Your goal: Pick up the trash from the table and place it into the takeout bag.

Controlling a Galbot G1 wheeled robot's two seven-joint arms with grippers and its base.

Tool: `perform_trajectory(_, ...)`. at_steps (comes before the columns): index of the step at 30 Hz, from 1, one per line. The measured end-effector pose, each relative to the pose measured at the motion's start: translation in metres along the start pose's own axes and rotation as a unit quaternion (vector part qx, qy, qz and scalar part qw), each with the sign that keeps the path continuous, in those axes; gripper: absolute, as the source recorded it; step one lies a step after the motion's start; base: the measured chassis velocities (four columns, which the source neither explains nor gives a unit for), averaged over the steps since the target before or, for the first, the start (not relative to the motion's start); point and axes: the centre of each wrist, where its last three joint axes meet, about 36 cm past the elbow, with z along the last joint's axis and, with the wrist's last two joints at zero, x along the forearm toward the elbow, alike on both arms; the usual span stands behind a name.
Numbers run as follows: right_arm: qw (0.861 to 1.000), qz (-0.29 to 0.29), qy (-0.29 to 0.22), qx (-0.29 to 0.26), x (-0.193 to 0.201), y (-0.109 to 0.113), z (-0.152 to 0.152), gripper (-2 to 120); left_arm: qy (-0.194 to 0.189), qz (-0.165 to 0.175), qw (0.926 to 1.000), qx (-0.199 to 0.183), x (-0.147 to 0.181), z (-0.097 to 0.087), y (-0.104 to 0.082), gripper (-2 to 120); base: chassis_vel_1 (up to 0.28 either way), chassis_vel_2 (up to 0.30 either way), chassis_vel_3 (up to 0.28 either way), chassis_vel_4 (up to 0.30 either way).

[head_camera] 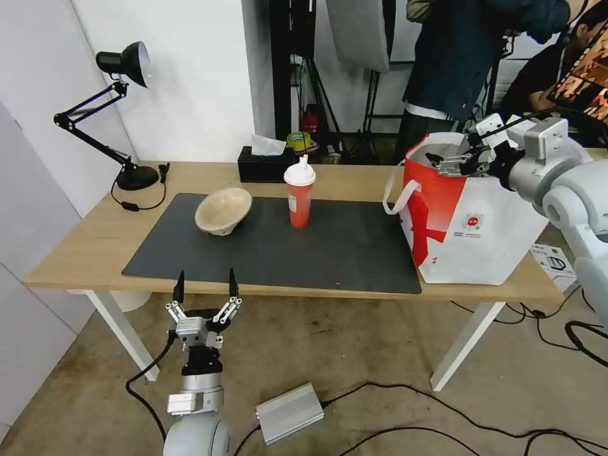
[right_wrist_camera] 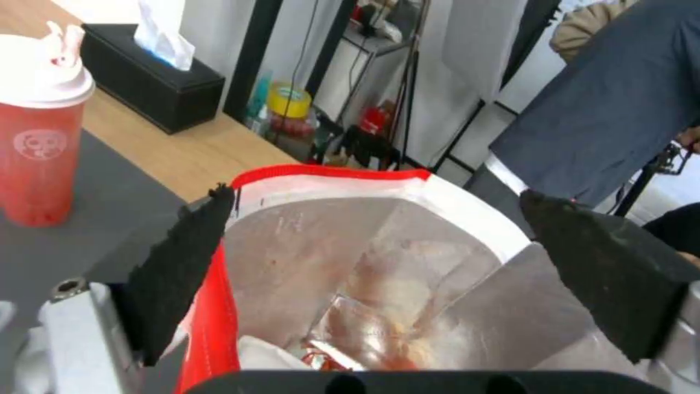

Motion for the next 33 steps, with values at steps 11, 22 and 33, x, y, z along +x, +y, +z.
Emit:
perform_trajectory(11, 0.998, -0.001, -0.057, 0.007, 0.017, 0.012, -0.022, 100, -0.001, 0.000, 1.0000, 0.000, -0.001, 0.000, 0.000, 100, 0.000, 0.000, 0.000, 0.000)
perform_trajectory(22, 0.993, -0.001, -0.119, 0.017, 0.040, 0.027, -0.039, 100, -0.003, -0.001, 1.0000, 0.000, -0.001, -0.002, 0.000, 100, 0.000, 0.000, 0.000, 0.000)
perform_trajectory(33, 0.979, 0.010, -0.204, 0.007, 0.072, 0.075, -0.015, 100, -0.004, -0.001, 1.0000, 0.003, 0.000, -0.005, -0.002, 100, 0.000, 0.000, 0.000, 0.000)
